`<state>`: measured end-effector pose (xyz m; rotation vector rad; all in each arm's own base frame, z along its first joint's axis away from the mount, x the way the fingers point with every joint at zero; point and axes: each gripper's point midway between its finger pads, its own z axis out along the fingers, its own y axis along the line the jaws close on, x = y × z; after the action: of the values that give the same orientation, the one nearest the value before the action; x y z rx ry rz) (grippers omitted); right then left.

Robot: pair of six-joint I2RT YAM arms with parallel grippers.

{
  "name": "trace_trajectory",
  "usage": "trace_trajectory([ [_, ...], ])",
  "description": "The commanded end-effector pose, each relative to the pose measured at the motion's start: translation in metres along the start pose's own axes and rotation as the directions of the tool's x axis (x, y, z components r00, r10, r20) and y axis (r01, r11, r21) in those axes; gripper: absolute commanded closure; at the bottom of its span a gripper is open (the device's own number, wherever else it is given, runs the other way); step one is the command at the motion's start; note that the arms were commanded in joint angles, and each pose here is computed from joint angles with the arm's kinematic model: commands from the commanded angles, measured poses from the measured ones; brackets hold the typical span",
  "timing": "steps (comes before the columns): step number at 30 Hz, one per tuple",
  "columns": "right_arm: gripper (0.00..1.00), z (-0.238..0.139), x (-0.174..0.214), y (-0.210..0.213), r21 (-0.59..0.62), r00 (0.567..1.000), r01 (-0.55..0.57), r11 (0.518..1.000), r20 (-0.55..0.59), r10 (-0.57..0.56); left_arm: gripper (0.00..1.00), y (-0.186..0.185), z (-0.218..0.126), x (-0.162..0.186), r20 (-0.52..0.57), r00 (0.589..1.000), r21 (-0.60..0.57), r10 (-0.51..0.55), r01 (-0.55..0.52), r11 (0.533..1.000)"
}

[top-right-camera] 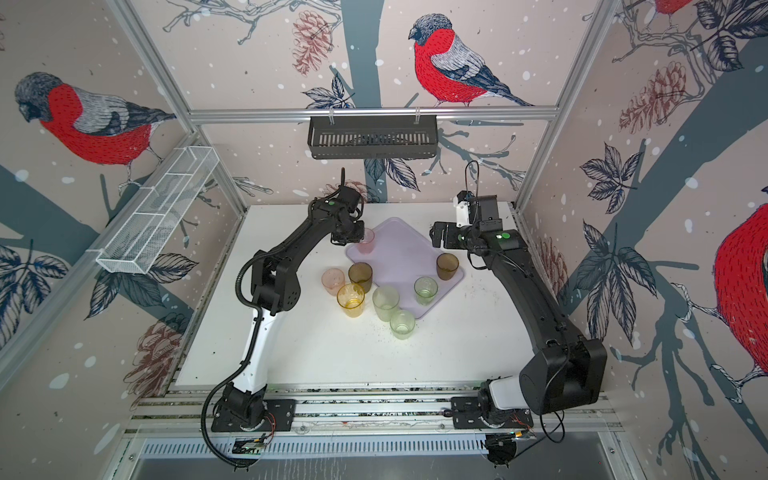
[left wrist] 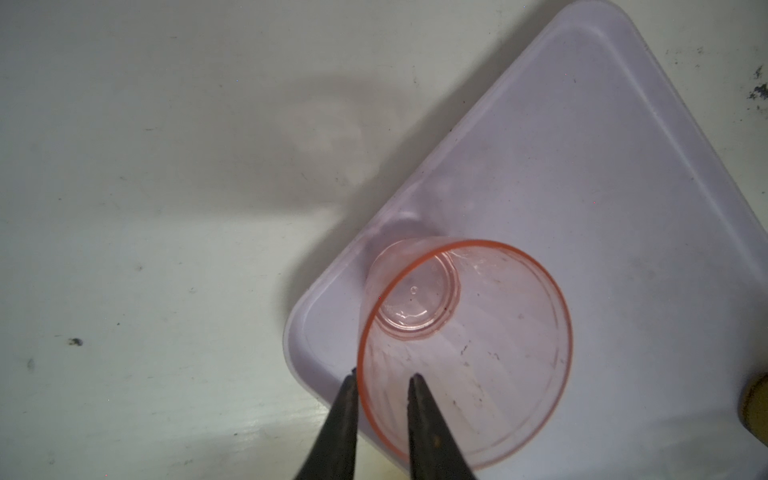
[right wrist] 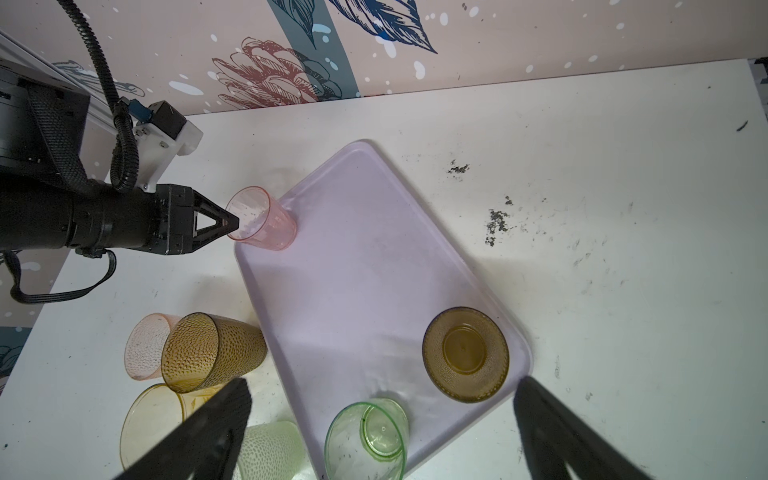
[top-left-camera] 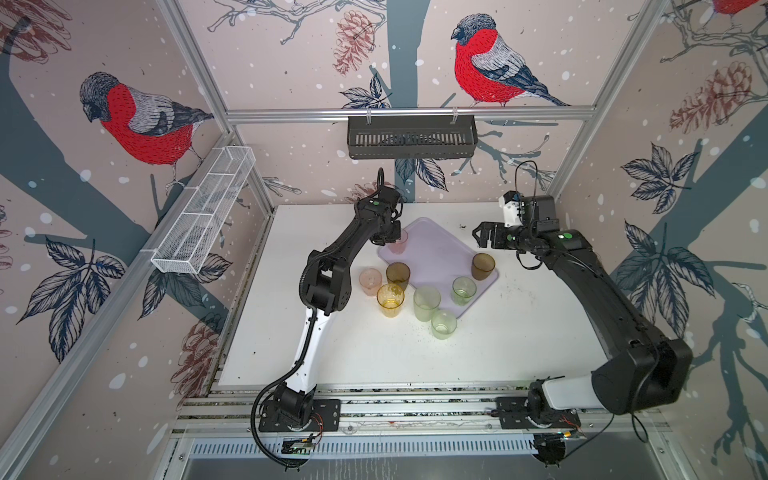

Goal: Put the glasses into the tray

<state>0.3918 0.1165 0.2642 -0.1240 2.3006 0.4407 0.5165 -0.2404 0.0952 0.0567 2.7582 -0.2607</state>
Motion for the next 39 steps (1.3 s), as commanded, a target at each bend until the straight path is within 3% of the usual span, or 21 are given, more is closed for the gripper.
trace_trajectory([
  [1,0.0,-0.003,-0.005,0.003,-0.014,1.0,-0.008,1.0,0.022,0.008,0.71,-0.004,-0.011,-0.007,0.03,0.999,0.011,-0.013,0.013,1.0],
  [8,0.0,-0.006,-0.008,0.005,-0.016,1.0,-0.018,1.0,0.022,0.018,0.63,-0.01,-0.034,-0.015,0.068,0.998,0.035,-0.019,0.017,0.999],
  [18,0.0,-0.018,0.007,0.015,-0.017,0.999,0.034,0.999,-0.033,-0.035,0.52,-0.024,-0.098,-0.012,0.141,0.99,0.046,0.019,-0.025,0.999],
  [25,0.01,-0.017,0.031,0.043,-0.042,0.977,0.16,0.986,-0.133,-0.164,0.41,-0.027,-0.133,0.021,0.147,0.989,0.075,0.017,-0.028,0.997],
  [32,0.0,-0.018,0.051,0.075,-0.113,0.95,0.215,0.97,-0.206,-0.235,0.37,-0.018,-0.167,0.054,0.176,0.984,0.117,0.021,-0.042,0.992],
  [39,0.01,-0.013,0.083,0.094,-0.131,0.901,0.268,0.955,-0.318,-0.296,0.22,-0.007,-0.196,0.095,0.206,0.978,0.183,0.017,-0.055,0.981],
])
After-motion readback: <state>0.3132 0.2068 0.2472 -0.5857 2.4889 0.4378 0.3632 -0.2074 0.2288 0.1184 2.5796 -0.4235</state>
